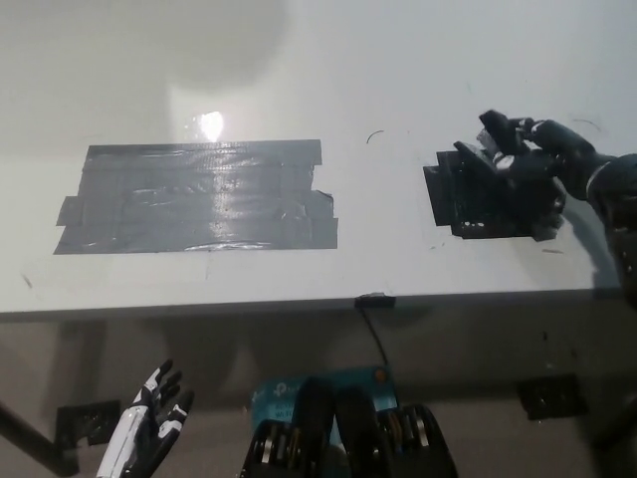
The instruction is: A stapler is kept on the black spot marked on the desk infront of the robot. The robot picks up the stapler using its right hand and passes it to a person
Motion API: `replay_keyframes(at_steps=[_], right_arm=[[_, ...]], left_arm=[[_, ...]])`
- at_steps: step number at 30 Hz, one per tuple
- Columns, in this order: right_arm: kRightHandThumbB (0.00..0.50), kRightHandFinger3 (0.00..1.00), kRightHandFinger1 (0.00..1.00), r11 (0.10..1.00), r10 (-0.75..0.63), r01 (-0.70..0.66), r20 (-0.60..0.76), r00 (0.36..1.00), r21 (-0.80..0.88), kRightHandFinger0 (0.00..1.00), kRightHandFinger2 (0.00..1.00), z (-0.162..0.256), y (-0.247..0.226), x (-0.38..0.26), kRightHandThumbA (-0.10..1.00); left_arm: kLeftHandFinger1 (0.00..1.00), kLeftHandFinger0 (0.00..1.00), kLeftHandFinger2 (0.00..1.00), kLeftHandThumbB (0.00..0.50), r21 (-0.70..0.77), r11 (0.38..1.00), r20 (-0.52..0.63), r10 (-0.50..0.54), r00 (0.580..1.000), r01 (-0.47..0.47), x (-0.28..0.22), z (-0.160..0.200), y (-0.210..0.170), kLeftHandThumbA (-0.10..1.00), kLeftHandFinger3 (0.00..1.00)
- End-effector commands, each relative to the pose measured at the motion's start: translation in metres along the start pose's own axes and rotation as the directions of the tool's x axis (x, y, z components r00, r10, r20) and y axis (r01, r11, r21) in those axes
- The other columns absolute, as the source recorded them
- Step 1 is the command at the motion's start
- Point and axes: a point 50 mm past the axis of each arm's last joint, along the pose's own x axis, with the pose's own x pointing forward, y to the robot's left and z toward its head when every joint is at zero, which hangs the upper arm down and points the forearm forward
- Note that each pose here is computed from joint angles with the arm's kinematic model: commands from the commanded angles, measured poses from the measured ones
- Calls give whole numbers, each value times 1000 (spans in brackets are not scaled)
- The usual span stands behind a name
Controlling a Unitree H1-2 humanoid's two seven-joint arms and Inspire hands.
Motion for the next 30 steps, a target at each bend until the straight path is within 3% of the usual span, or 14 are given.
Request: replay_keyframes(at_steps=[1, 5, 8, 9, 10, 11, 12, 13, 15, 19, 23, 24, 26, 30], right_arm=[[167, 978, 534, 983, 57, -75, 111, 992, 168, 14, 897, 50, -7, -7, -100], [160, 886, 468, 973, 61, -87, 129, 990, 214, 0, 857, 55, -7, -8, -100], [146, 653, 362, 921, 89, -158, 203, 975, 355, 0, 718, 57, -9, -9, -100], [142, 771, 341, 896, 93, -180, 225, 970, 407, 0, 706, 58, -10, -9, -100], [141, 737, 320, 864, 93, -203, 248, 964, 461, 0, 695, 58, -10, -8, -100], [121, 872, 255, 817, 102, -238, 275, 956, 526, 0, 682, 58, -11, -6, -100], [133, 872, 214, 780, 101, -260, 295, 950, 570, 0, 672, 60, -11, -5, -100], [161, 1000, 192, 751, 89, -271, 314, 945, 602, 0, 667, 62, -11, -5, -100], [112, 1000, 134, 663, 93, -343, 381, 920, 666, 0, 641, 71, -11, -5, -100], [183, 634, 159, 539, 98, -447, 474, 875, 714, 0, 626, 90, -7, -6, -100], [143, 389, 94, 516, 109, -504, 530, 841, 692, 0, 583, 113, 6, -11, -100], [143, 378, 89, 517, 112, -514, 542, 833, 685, 0, 581, 119, 10, -12, -100], [112, 647, 104, 503, 120, -535, 559, 821, 678, 0, 599, 127, 19, -14, -100], [114, 648, 139, 512, 155, -568, 581, 799, 645, 0, 631, 146, 30, -12, -100]], left_arm=[[984, 805, 1000, 492, 11, 1000, 43, -9, 999, 9, 2, 7, 5, 695, 1000], [985, 813, 1000, 489, 17, 1000, 45, -14, 999, 13, 2, 7, 5, 694, 1000], [979, 823, 1000, 487, 19, 1000, 47, -16, 999, 15, 3, 7, 5, 678, 1000], [977, 826, 1000, 486, 19, 1000, 48, -16, 999, 15, 3, 7, 5, 672, 1000], [976, 827, 1000, 487, 20, 1000, 49, -16, 999, 15, 3, 7, 5, 671, 1000], [973, 831, 1000, 486, 22, 1000, 52, -16, 999, 15, 3, 7, 6, 668, 1000], [978, 839, 1000, 481, 25, 1000, 52, -16, 998, 15, 3, 7, 6, 665, 1000], [980, 842, 1000, 480, 26, 1000, 51, -15, 999, 14, 3, 7, 6, 656, 1000], [982, 850, 1000, 477, 28, 1000, 50, -14, 999, 12, 4, 8, 7, 648, 1000], [990, 854, 1000, 485, 3, 1000, 49, -13, 999, 13, 4, 8, 6, 618, 1000], [982, 840, 1000, 481, 12, 1000, 43, -11, 999, 11, 3, 7, 5, 613, 1000], [981, 838, 1000, 481, 14, 1000, 43, -11, 999, 11, 3, 7, 5, 613, 1000], [978, 822, 1000, 491, 18, 1000, 38, -12, 999, 11, -1, 3, 5, 624, 1000], [963, 807, 988, 493, 20, 1000, 37, -15, 999, 14, -4, 0, 3, 608, 1000]])
